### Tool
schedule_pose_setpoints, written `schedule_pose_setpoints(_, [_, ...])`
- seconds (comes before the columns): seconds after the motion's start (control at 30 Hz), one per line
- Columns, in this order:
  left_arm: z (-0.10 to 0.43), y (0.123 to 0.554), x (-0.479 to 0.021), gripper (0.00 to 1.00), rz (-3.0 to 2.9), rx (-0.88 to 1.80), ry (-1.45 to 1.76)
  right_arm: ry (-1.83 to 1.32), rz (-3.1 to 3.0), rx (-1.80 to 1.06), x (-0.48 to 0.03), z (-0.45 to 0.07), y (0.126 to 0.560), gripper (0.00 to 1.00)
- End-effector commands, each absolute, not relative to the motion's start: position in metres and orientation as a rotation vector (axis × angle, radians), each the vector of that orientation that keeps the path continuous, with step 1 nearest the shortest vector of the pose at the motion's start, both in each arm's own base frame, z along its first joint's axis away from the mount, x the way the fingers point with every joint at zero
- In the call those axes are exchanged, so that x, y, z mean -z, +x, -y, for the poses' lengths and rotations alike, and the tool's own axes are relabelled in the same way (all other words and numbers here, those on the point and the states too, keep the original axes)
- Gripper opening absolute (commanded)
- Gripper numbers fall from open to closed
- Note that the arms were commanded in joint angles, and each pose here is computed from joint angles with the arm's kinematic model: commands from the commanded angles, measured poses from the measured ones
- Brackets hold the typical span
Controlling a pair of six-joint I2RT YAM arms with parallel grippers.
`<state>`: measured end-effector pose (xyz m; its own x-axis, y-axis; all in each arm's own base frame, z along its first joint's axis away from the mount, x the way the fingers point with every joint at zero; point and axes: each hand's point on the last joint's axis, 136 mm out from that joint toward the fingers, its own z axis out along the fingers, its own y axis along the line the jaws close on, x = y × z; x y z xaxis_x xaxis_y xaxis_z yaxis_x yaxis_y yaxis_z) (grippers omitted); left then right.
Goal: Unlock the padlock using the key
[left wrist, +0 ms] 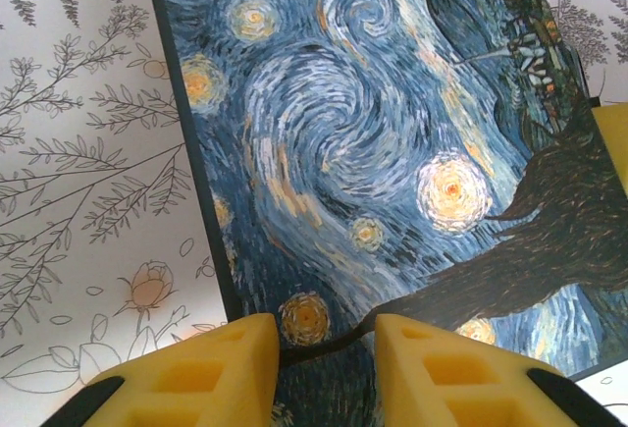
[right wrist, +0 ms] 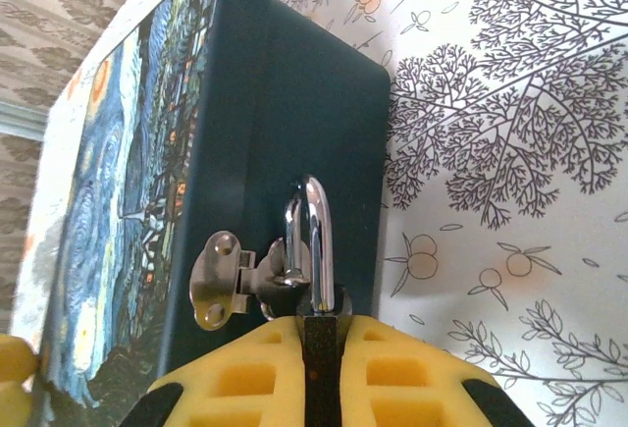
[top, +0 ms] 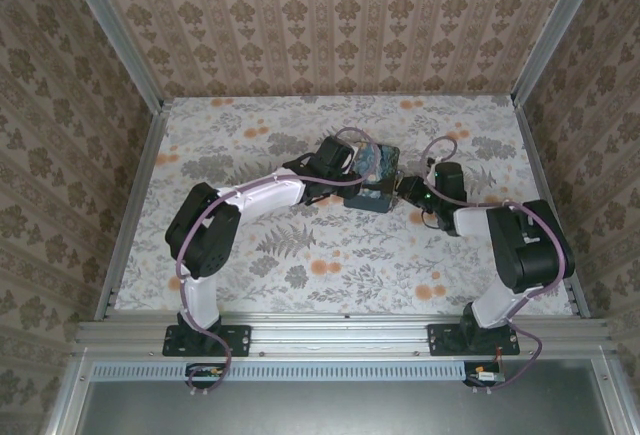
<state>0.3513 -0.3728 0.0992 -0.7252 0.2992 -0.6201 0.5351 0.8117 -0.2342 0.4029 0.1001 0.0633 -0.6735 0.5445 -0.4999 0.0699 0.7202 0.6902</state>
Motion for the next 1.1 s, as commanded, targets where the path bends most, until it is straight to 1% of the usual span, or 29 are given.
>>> schedule_pose_setpoints(0.0, [0.334, 0.317, -0.032, 0.33, -2.684, 0.408, 0.621, 0.400, -2.184, -0.991, -0.080, -0.103, 0.410, 0.17])
schedule_pose_setpoints(0.03, [0.334, 0.318, -0.032, 0.33, -2.683, 0.407, 0.618, 0.401, -2.199, -1.008, -0.078, -0.104, 0.409, 0.22])
schedule_pose_setpoints(0.1, [0.333, 0.319, -0.032, 0.33, -2.684, 0.407, 0.609, 0.412, -2.237, -1.009, -0.070, -0.104, 0.406, 0.26])
schedule_pose_setpoints(0.23, [0.332, 0.319, -0.033, 0.33, -2.680, 0.407, 0.609, 0.435, -2.278, -0.975, -0.057, -0.101, 0.402, 0.26])
schedule_pose_setpoints(0.3, [0.332, 0.319, -0.035, 0.33, -2.679, 0.404, 0.609, 0.430, -2.282, -0.968, -0.056, -0.100, 0.401, 0.21])
schedule_pose_setpoints(0.33, [0.331, 0.320, -0.035, 0.33, -2.678, 0.405, 0.608, 0.431, -2.287, -0.966, -0.055, -0.100, 0.400, 0.21])
schedule_pose_setpoints(0.37, [0.331, 0.320, -0.037, 0.33, -2.674, 0.406, 0.609, 0.434, -2.295, -0.955, -0.054, -0.099, 0.400, 0.21])
schedule_pose_setpoints(0.43, [0.331, 0.320, -0.040, 0.33, -2.669, 0.419, 0.600, 0.441, -2.303, -0.918, -0.055, -0.095, 0.398, 0.26])
schedule_pose_setpoints(0.57, [0.333, 0.323, -0.061, 0.33, -2.633, 0.480, 0.585, 0.435, -2.301, -0.826, -0.064, -0.086, 0.394, 0.27])
schedule_pose_setpoints(0.63, [0.335, 0.324, -0.077, 0.34, -2.603, 0.525, 0.582, 0.396, -2.288, -0.835, -0.076, -0.092, 0.393, 0.30])
schedule_pose_setpoints(0.7, [0.337, 0.324, -0.098, 0.35, -2.566, 0.587, 0.571, 0.333, -2.267, -0.849, -0.090, -0.103, 0.393, 0.37])
schedule_pose_setpoints(0.87, [0.328, 0.323, -0.137, 0.40, -2.495, 0.703, 0.512, 0.310, -2.205, -0.933, -0.109, -0.118, 0.405, 0.44])
schedule_pose_setpoints(1.07, [0.288, 0.323, -0.152, 0.40, -2.485, 0.615, 0.430, 0.200, -2.302, -0.945, -0.095, -0.167, 0.413, 0.44])
